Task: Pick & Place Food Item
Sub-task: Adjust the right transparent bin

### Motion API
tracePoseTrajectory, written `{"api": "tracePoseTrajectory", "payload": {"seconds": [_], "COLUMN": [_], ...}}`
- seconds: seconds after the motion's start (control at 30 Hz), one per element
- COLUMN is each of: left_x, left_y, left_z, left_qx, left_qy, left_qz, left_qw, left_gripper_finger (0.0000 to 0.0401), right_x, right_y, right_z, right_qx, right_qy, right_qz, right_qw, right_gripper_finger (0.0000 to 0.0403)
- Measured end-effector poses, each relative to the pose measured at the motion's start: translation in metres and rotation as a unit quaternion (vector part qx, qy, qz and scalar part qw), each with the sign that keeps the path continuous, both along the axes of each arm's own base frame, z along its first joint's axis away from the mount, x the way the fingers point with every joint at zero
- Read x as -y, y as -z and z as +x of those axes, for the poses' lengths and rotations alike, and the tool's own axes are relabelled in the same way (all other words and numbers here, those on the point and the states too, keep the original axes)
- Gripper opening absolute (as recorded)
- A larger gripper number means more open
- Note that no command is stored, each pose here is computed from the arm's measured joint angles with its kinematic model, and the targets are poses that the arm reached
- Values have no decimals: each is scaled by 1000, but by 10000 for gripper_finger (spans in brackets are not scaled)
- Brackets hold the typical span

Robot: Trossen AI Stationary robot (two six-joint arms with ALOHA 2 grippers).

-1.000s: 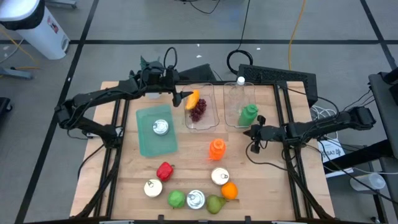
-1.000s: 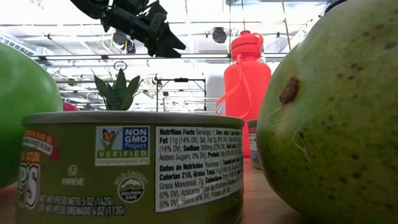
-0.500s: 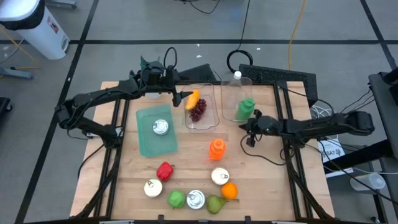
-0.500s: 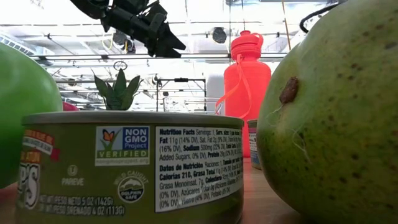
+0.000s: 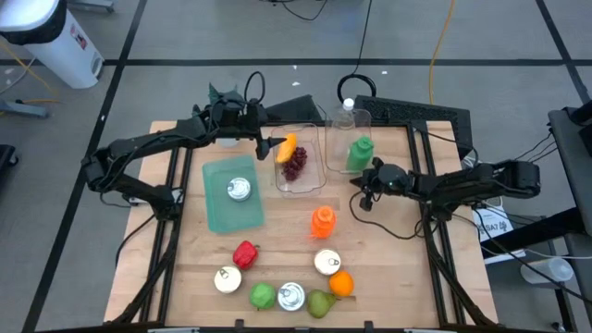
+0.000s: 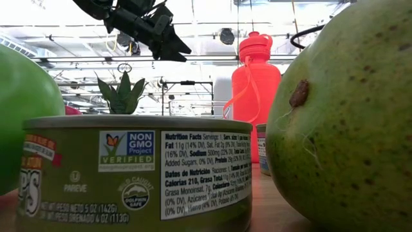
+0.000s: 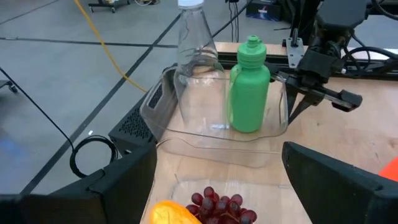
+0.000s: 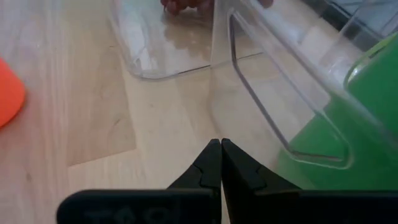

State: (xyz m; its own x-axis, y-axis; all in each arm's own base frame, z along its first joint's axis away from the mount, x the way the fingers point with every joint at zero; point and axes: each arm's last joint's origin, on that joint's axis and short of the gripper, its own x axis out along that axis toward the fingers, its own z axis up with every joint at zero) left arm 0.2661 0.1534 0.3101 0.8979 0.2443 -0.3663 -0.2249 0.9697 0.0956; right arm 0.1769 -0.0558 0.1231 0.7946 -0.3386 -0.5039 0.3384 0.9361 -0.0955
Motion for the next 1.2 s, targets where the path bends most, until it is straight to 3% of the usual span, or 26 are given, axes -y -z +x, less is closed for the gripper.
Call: {"api": "tracePoseTrajectory", "payload": {"seconds": [0.33,0.53,0.77,0.93,1.2], "left_x": [0,3,28,42,46], "left_y": [0,1,-13,-22,-22], "left_z": [0,-3,-19,-26,-25], "left_qx": [0,-12,-30,-35,-39], "left_qy": [4,8,27,9,6], "left_qz": [11,-15,-25,-8,1], "left_qw": [1000,1000,999,999,999], "left_gripper_finger": [353,353,353,353,353], "right_x": [11,7,-4,-6,-5], "right_y": [-2,-4,-13,-10,-5], "right_z": [-2,-1,1,-1,-3], "right_qx": [18,40,82,55,30], "right_qy": [-5,-62,-126,-98,-86], "right_qz": [6,53,121,113,107], "right_qw": [1000,996,981,987,990], "right_gripper_finger": [0,0,19,33,20]}}
